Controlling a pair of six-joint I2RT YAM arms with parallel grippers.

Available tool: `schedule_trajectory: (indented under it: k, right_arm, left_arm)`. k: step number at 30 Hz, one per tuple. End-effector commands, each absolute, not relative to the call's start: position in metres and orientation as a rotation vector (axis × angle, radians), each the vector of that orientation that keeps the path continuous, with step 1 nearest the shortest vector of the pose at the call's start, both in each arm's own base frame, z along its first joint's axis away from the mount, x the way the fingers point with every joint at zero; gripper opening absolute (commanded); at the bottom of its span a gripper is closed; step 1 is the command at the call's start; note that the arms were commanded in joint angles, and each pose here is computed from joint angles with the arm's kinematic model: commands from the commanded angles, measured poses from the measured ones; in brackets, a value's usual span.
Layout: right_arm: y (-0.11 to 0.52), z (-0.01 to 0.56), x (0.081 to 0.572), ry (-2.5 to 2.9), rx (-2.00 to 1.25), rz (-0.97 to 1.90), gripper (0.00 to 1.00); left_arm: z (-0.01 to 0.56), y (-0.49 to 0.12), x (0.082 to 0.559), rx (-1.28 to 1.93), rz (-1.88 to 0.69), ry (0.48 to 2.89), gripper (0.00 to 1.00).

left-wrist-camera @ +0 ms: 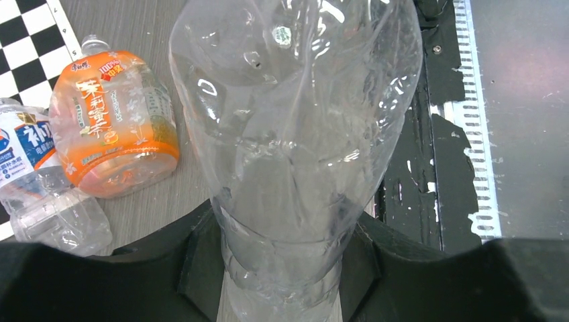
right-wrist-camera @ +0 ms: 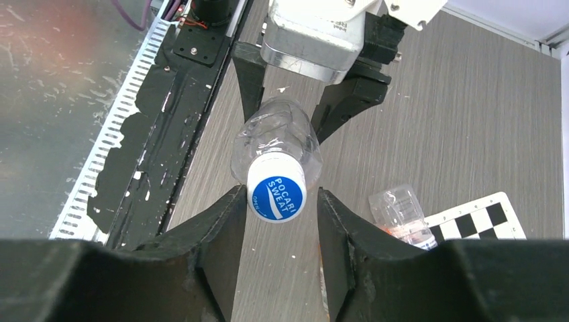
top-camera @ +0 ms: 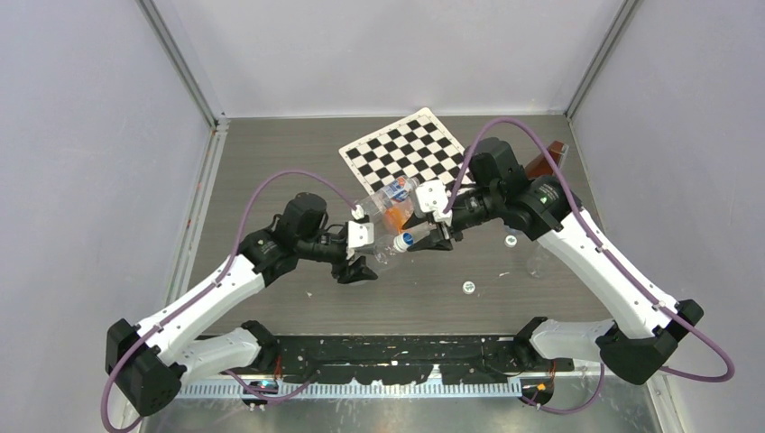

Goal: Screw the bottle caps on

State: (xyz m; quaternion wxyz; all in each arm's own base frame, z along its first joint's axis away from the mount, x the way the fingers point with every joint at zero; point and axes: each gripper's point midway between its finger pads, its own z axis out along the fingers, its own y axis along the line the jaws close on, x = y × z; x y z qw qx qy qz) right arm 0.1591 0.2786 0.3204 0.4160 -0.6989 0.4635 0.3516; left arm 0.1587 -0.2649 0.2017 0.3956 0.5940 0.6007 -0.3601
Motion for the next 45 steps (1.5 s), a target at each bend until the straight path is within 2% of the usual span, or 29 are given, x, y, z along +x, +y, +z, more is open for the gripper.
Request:
schedule_trajectory:
  k: [1,2,4,6,8,10,12,15,16,19,20,22,23,24,25,26,27,29,31,37,45]
  right_arm:
    - [0.282,0.336,0.151,1.086,-1.761,0.923,0.42]
    - [0.283,0.336,0.151,1.088,-1.761,0.930,0.39]
    - [0.285,0.337,0.151,1.105,-1.754,0.953,0.24]
    - [0.287,0.336,0.151,1.151,-1.737,0.988,0.13]
    - [0.289,0.332,0.155,1.247,-1.700,1.024,0.04]
    - [0.293,0.325,0.166,1.429,-1.600,1.048,0.01]
    - [0.297,0.314,0.187,1.682,-1.390,1.037,0.01]
    - [0.296,0.299,0.229,2.096,-0.800,0.987,0.01]
    - [0.289,0.290,0.248,2.227,-0.504,0.922,0.01]
    - [0.281,0.271,0.265,2.401,-0.019,0.910,0.01]
    - [0.286,0.267,0.266,2.440,0.125,0.954,0.04]
    - [0.294,0.264,0.268,2.458,0.215,1.024,0.13]
    - [0.295,0.266,0.270,2.453,0.220,1.038,0.21]
    - [0.298,0.272,0.271,2.425,0.175,1.064,0.25]
    - [0.301,0.282,0.267,2.397,0.096,1.110,0.34]
    - [0.303,0.289,0.267,2.337,-0.073,1.106,0.39]
    - [0.306,0.304,0.258,2.287,-0.198,1.148,0.49]
    - [0.301,0.314,0.248,2.138,-0.555,1.084,0.60]
    - [0.293,0.321,0.235,1.993,-0.818,1.023,0.67]
    - [0.272,0.318,0.194,1.473,-1.451,0.844,0.71]
    - [0.275,0.320,0.173,1.210,-1.679,0.852,0.69]
  left_arm:
    - [0.221,-0.270,0.158,1.525,-0.932,1.443,0.00]
    - [0.221,-0.270,0.158,1.528,-0.930,1.445,0.00]
    - [0.219,-0.269,0.160,1.534,-0.917,1.450,0.00]
    - [0.219,-0.268,0.163,1.528,-0.895,1.457,0.00]
    - [0.221,-0.267,0.171,1.496,-0.846,1.475,0.00]
    - [0.226,-0.265,0.184,1.430,-0.781,1.490,0.00]
    - [0.231,-0.263,0.205,1.319,-0.678,1.496,0.00]
    - [0.239,-0.254,0.234,1.170,-0.461,1.451,0.00]
    - [0.238,-0.250,0.242,1.118,-0.376,1.437,0.00]
    - [0.247,-0.244,0.254,1.055,-0.117,1.333,0.00]
    - [0.249,-0.246,0.254,1.066,-0.049,1.290,0.00]
    - [0.249,-0.250,0.251,1.074,0.017,1.251,0.00]
    - [0.247,-0.251,0.251,1.070,0.008,1.264,0.00]
    - [0.242,-0.249,0.250,1.072,0.001,1.288,0.00]
    - [0.239,-0.248,0.248,1.077,-0.015,1.308,0.00]
    - [0.233,-0.247,0.246,1.095,-0.039,1.332,0.00]
    - [0.228,-0.245,0.243,1.109,-0.076,1.361,0.00]
    - [0.215,-0.238,0.238,1.146,-0.150,1.429,0.00]
    - [0.205,-0.232,0.230,1.187,-0.239,1.490,0.00]
    - [0.194,-0.232,0.198,1.367,-0.558,1.556,0.00]
    - [0.195,-0.251,0.172,1.547,-0.775,1.520,0.00]
